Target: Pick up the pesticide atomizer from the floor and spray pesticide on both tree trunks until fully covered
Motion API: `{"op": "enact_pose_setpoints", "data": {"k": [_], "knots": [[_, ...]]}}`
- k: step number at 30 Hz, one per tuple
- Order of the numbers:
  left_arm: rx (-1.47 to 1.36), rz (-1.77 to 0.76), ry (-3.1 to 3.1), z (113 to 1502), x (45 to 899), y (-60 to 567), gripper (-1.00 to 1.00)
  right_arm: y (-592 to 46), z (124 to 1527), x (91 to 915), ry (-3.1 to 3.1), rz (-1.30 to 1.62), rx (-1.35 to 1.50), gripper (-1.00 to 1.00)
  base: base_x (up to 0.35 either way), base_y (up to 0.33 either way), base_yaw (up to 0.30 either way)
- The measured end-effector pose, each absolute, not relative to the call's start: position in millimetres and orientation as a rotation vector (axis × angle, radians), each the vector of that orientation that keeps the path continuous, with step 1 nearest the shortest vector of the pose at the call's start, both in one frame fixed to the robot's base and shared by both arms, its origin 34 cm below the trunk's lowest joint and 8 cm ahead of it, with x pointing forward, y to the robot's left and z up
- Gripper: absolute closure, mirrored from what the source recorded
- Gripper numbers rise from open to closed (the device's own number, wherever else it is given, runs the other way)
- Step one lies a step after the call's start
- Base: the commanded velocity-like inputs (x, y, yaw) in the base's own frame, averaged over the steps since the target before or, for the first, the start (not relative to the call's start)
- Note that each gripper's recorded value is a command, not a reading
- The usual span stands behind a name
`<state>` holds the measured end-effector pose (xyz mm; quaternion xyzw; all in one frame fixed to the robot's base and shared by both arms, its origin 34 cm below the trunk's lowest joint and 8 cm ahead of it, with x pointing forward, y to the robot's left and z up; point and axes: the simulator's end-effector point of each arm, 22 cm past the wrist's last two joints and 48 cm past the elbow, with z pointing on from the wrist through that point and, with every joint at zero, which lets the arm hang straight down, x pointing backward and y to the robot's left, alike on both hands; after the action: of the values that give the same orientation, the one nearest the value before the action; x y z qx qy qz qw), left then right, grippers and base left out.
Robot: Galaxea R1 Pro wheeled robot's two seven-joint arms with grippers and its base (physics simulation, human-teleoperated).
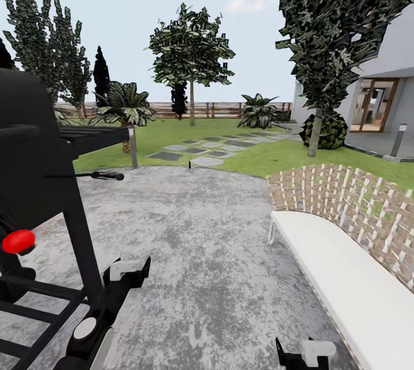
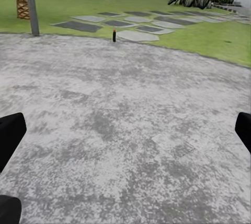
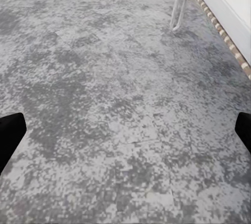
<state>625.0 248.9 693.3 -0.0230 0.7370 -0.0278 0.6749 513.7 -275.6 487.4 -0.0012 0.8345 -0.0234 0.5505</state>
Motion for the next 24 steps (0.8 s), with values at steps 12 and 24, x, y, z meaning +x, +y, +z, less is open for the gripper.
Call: {"op": "enact_pose_setpoints", "data": {"k": [12,24], "knots": [[-0.051,-0.062,1.658,693.3,625.0,248.9,-1.0,-275.7,487.4,513.7,1.975,-0.056,-0.003,-1.0,0.337,0.0,0.0],[-0.051,-0.062,1.658,693.3,625.0,248.9,-1.0,-275.4,487.4,513.7,1.975,-0.054,-0.004,-1.0,0.337,0.0,0.0]]}}
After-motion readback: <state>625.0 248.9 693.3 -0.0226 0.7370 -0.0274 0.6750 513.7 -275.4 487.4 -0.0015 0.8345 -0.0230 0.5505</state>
